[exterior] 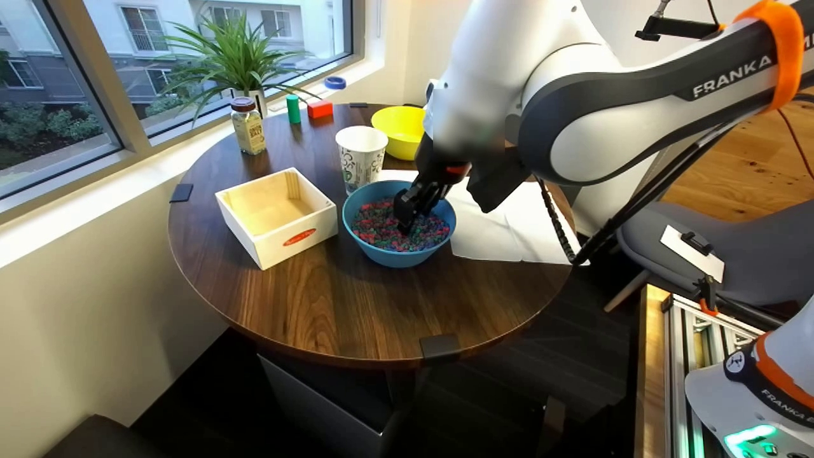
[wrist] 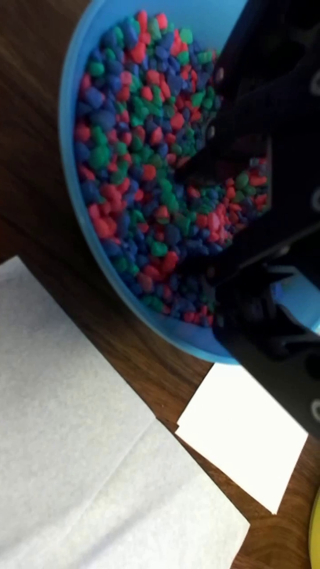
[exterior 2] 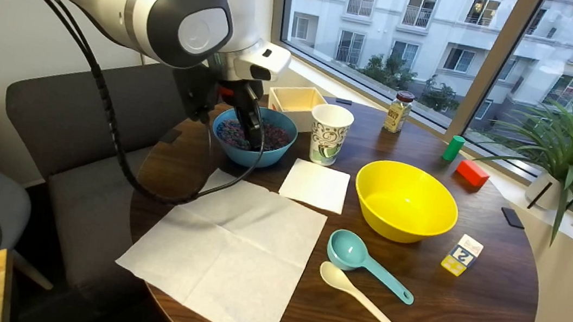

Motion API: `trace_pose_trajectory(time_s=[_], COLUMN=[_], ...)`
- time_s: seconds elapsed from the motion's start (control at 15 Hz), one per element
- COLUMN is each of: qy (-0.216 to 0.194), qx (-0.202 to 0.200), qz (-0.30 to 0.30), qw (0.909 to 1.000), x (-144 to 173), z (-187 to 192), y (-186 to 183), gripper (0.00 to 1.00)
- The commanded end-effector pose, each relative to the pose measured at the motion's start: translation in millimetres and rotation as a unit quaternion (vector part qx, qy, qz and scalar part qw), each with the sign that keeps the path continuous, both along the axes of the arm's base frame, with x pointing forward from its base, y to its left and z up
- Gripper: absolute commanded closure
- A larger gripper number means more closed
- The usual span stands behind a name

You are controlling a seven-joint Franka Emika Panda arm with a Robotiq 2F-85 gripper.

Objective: Pick up some if the substance in the blue bowl and put it on the white paper towel, fold the paper towel into half from left to right

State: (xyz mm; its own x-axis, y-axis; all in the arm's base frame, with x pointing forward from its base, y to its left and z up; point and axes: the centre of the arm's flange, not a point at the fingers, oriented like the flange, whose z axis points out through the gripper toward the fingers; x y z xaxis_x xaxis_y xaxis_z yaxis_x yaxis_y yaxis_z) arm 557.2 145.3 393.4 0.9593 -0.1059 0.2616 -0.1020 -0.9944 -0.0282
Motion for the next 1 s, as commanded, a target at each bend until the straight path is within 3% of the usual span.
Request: trace_pose_trajectory(time_s=[0.0,0.13,0.2,0.47,0.93], qy=[0.002,0.0,-0.001,-0.005,-0.01], qx=[0.004,0.004,0.003,0.002,0.003], qz=[-0.005,-0.004,-0.004,-0.002,-0.001], qw=[1.0,1.0,1.0,1.0,0.9999], x=[4,4,5,5,5], z=[-5,-3,-1,2,8], y=[5,6,6,7,8], gripper=[0.87,0.99,1.0,0.96,0.97])
